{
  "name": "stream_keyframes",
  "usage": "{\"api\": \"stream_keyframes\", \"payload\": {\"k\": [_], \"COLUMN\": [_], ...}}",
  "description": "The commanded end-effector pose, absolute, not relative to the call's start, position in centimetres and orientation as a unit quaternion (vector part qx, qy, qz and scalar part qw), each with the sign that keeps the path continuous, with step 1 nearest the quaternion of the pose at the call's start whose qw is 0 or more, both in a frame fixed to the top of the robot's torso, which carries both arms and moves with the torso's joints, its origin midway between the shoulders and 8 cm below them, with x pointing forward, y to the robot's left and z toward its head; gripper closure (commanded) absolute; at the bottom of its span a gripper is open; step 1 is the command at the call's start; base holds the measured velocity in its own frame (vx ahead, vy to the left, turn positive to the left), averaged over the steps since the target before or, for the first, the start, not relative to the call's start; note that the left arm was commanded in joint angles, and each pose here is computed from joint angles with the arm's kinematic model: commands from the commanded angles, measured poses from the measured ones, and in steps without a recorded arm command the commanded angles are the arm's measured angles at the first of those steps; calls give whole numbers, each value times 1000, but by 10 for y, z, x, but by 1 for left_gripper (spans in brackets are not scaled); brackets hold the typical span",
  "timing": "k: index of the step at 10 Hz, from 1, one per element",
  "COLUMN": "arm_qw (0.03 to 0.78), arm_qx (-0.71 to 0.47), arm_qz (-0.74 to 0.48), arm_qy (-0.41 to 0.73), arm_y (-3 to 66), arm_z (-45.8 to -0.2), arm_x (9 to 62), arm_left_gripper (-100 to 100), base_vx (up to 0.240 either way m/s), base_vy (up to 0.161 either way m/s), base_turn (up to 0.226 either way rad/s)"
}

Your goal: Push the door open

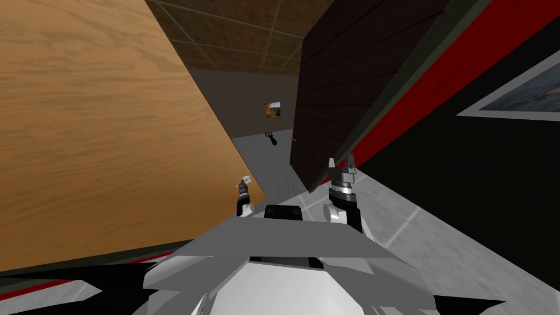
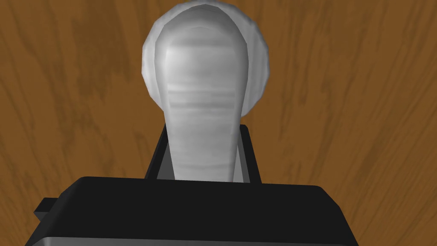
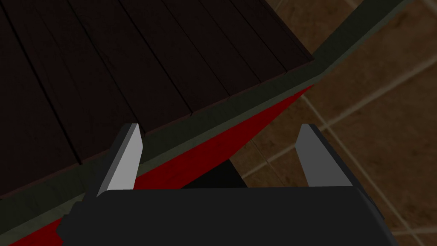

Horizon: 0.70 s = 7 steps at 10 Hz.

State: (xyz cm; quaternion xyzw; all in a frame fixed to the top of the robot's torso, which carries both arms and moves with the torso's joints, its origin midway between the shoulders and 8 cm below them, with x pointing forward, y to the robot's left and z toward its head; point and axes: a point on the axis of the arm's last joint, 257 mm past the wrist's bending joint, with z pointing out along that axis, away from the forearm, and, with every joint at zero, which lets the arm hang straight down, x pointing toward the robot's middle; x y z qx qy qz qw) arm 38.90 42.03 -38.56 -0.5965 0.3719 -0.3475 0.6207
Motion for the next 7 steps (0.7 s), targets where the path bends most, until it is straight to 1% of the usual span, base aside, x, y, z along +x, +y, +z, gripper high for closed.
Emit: {"api": "stream_keyframes", "payload": {"k": [1, 4, 7], "arm_qw": [639, 652, 660], "arm_qx": [-597, -605, -612], "arm_qz": [-329, -309, -294], "arm_qy": [356, 336, 320], "arm_y": [448, 472, 489], "arm_z": [-379, -376, -374], "arm_x": [374, 359, 347], "arm_left_gripper": [100, 100, 100], "base_vx": [170, 131, 110], "base_vy": [16, 21, 14], "base_turn": [-52, -49, -25]}}
